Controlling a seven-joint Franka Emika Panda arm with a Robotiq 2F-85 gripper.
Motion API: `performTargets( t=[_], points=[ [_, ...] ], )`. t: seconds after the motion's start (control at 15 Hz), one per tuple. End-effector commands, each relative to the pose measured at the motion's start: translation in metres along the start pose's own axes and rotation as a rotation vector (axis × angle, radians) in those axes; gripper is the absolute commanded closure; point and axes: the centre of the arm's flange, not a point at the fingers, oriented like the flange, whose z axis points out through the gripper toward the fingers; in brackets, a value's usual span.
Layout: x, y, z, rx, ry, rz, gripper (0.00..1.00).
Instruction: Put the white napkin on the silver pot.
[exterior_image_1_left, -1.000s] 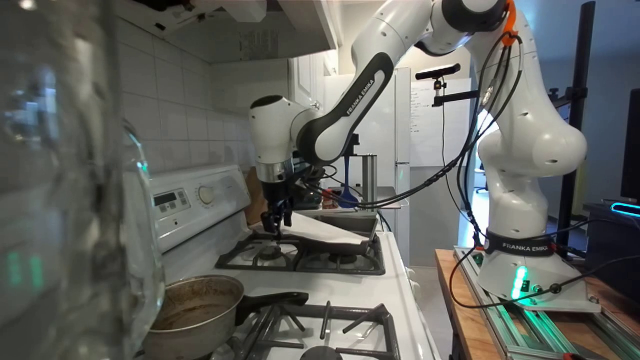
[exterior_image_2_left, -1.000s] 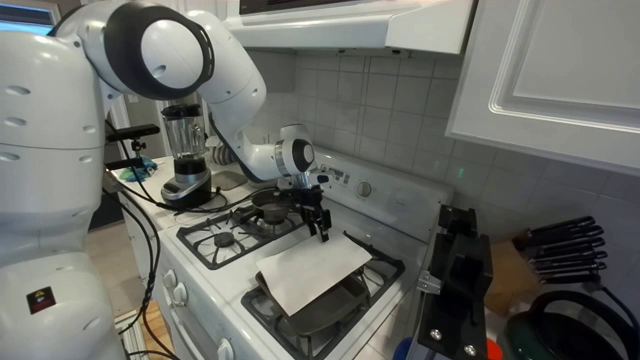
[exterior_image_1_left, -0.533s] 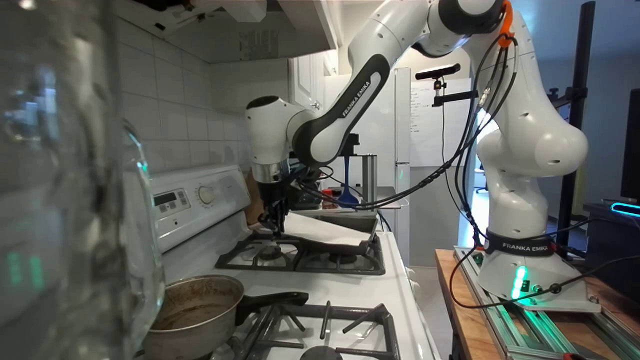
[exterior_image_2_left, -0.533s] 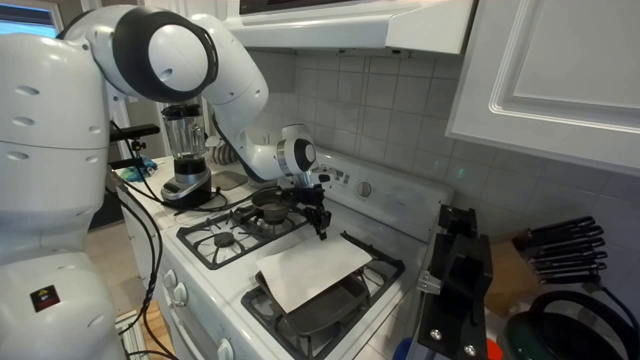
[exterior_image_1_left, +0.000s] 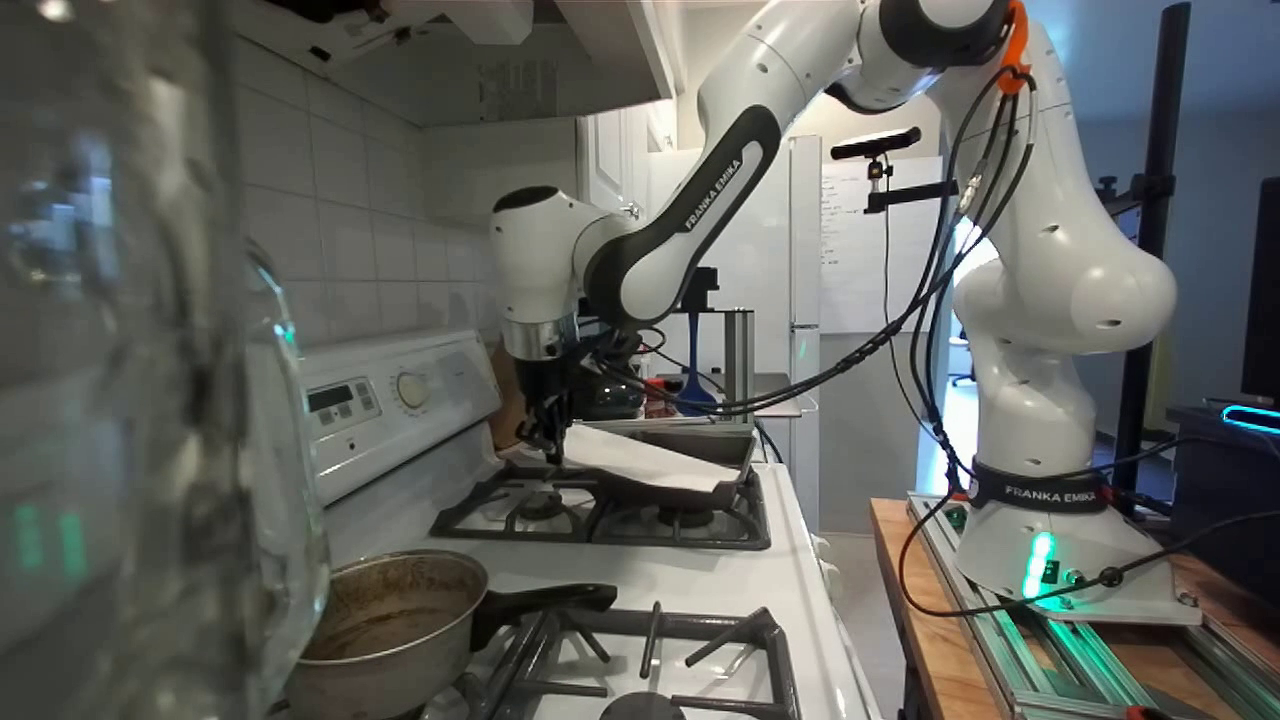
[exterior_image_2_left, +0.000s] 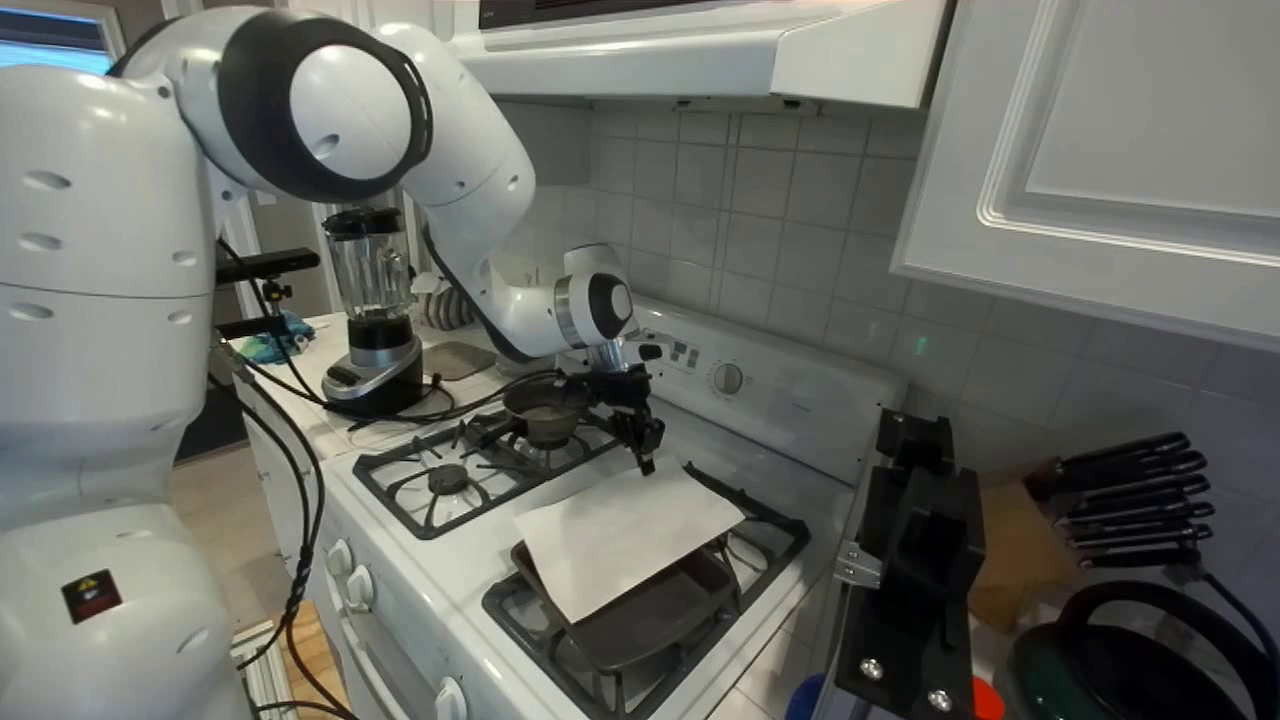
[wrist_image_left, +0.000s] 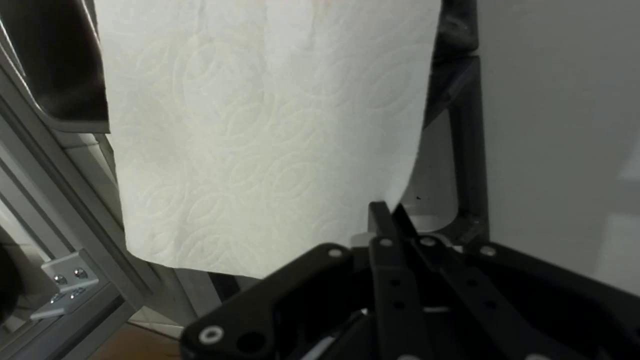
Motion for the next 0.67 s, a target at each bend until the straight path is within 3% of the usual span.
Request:
performTargets(
  t=[0.0, 0.27, 0.6],
  points=[
    [-0.009, -0.004, -0.036, 0.008, 0.059, -0.084, 1.00],
    [-0.019, -0.031, -0.076, 0.043, 0.125, -0.182, 1.00],
    [-0.040, -0.085, -0.112, 0.028, 0.274, -0.343, 1.00]
  ],
)
